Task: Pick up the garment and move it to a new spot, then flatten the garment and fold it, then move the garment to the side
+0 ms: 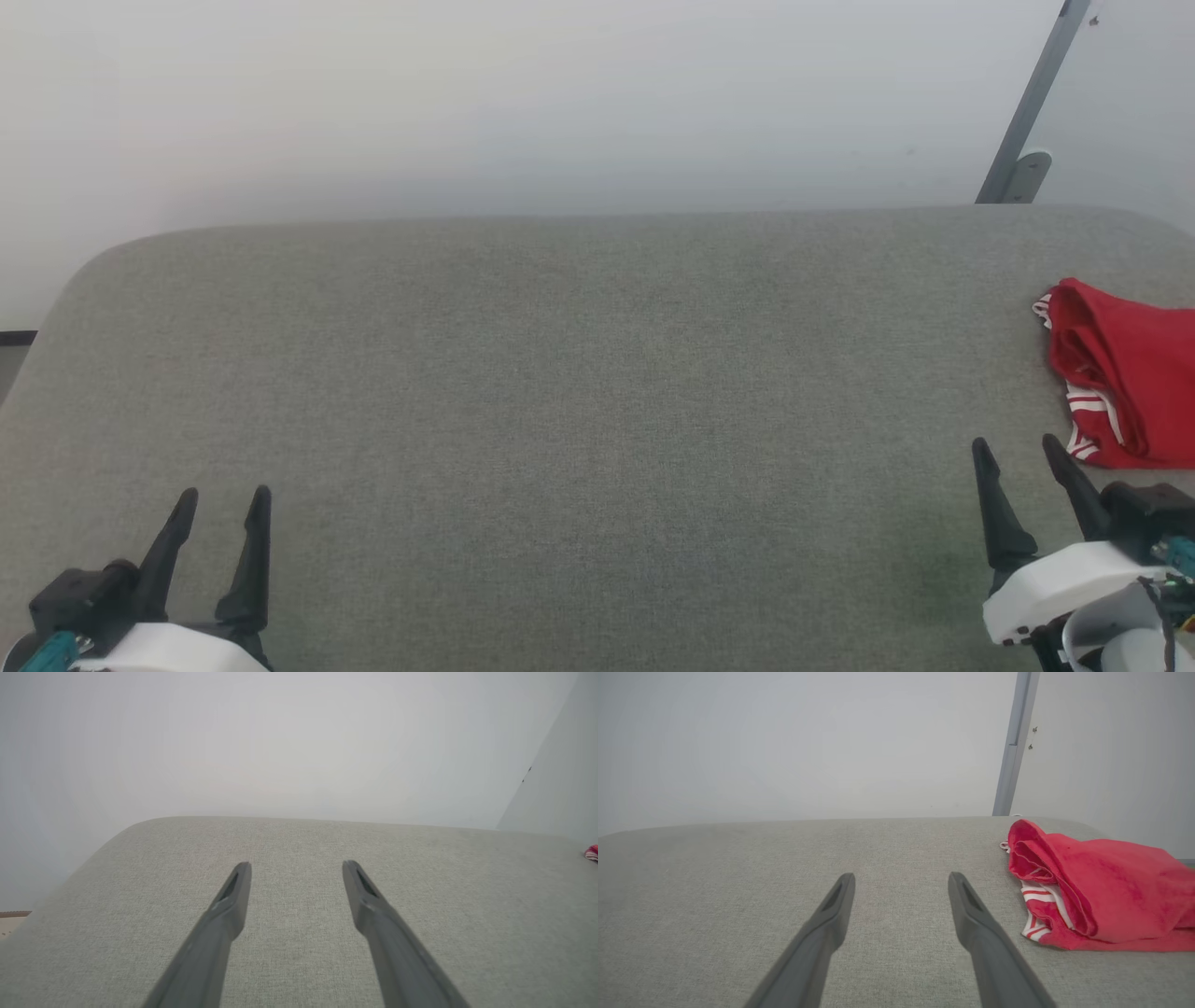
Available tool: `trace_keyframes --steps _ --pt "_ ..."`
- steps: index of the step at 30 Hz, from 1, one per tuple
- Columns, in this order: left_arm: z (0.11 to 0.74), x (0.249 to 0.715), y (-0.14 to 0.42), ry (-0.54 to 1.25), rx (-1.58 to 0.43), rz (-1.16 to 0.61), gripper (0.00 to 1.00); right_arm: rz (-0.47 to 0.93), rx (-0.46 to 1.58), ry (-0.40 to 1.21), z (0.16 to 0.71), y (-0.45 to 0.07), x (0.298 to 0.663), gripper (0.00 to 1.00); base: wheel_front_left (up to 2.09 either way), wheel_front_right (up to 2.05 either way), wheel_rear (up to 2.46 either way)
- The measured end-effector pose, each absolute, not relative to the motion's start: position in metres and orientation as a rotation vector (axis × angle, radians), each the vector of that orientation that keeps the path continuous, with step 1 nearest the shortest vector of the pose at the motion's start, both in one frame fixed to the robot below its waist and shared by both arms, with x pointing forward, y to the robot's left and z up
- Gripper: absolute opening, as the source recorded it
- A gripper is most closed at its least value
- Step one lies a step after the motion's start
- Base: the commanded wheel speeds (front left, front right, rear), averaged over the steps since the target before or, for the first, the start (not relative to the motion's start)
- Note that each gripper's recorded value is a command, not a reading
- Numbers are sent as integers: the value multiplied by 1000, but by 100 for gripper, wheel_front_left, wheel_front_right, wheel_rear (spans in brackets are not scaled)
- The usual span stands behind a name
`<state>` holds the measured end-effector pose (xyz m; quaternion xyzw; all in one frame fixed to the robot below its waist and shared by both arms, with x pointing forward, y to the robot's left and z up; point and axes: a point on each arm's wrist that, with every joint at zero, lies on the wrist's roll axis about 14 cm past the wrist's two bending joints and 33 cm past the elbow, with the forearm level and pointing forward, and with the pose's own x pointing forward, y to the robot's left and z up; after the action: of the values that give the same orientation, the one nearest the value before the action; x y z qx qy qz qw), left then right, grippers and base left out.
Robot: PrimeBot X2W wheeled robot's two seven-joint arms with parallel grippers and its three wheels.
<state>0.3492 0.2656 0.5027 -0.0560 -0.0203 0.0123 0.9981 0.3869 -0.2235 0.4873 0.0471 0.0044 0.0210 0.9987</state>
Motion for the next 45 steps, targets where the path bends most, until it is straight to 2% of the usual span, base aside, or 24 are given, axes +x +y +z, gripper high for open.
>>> trace_keyframes --steps 27,28,35,45 --pt "504 343 260 -53 -122 24 100 52 94 -28 496 -214 382 100 0 0 0" --pt "505 343 259 -57 -126 25 0 52 95 -27 496 -213 382 0 0 0 0" --pt "474 334 246 33 -194 39 0 38 132 87 459 -208 364 0 0 0 0" --pt "468 335 246 56 -366 80 0 -18 317 105 457 -213 364 0 0 0 0"
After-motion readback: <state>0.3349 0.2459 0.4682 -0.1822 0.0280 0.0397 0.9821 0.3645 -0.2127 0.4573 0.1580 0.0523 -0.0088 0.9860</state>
